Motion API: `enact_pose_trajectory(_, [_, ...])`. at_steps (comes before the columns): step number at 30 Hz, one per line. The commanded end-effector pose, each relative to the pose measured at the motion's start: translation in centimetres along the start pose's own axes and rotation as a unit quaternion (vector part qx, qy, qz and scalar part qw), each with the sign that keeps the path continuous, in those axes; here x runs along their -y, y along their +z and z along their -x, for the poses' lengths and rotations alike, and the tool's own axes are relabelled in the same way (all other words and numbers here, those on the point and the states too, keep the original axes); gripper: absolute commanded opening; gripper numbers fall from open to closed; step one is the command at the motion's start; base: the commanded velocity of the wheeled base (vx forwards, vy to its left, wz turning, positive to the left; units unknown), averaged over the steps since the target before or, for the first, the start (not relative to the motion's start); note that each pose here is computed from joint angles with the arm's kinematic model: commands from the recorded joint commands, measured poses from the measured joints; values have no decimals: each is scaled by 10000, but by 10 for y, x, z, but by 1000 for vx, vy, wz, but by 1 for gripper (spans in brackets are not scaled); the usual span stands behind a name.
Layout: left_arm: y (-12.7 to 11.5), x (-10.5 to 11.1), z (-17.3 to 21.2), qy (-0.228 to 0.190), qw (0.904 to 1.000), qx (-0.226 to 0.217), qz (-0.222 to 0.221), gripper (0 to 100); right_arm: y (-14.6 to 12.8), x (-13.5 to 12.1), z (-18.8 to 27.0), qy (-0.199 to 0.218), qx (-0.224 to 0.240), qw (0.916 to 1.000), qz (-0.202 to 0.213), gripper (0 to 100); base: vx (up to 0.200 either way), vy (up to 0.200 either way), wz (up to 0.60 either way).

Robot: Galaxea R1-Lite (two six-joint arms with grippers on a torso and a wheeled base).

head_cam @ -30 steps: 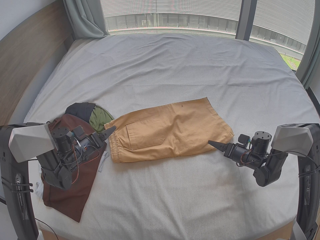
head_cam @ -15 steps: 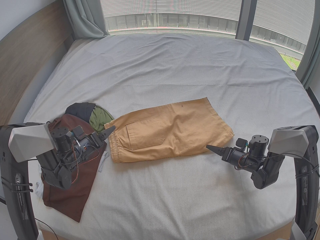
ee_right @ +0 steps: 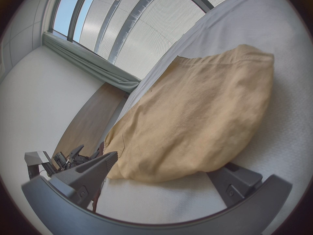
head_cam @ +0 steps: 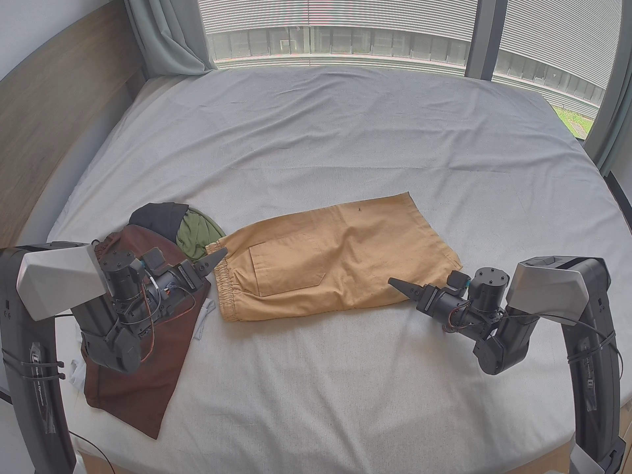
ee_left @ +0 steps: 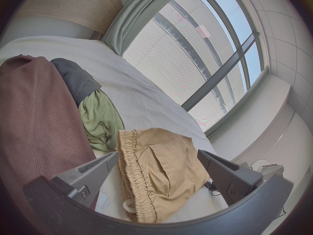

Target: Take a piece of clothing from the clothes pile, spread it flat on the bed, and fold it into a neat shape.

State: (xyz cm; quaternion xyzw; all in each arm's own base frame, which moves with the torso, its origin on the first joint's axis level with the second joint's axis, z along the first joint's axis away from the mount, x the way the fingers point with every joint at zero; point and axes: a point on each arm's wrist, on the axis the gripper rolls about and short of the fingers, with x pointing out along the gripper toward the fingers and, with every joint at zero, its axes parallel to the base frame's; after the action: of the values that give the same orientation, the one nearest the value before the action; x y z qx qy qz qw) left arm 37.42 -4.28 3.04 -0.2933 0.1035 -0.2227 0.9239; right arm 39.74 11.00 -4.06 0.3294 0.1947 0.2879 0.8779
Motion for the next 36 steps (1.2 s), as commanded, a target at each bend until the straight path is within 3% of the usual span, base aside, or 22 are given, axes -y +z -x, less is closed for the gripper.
enact_pose_trajectory(1, [0, 0, 0, -1, 10000, -1, 1, 100, -8, 0, -8, 37, -47, 9999, -106, 100, 0, 0, 0])
enact_pose_trajectory(9, [0, 0, 0, -1, 10000, -1, 1, 100, -11, -6, -26, 293, 199, 9991, -217, 100, 0, 0, 0])
enact_pose_trajectory(19, [0, 0, 0, -1, 10000, -1, 1, 100, -12, -2, -30, 217, 302, 9987, -343, 100, 0, 0, 0])
enact_pose_trajectory(20, [-1, 0, 0, 3, 10000, -7, 4, 100, -13, -2, -30, 207, 292, 9988, -348, 0, 0, 0, 0])
enact_pose_trajectory(36, [0, 0, 1, -88, 9999, -78, 23, 100, -18, -1, -22, 90, 168, 9990, -411, 0, 0, 0, 0])
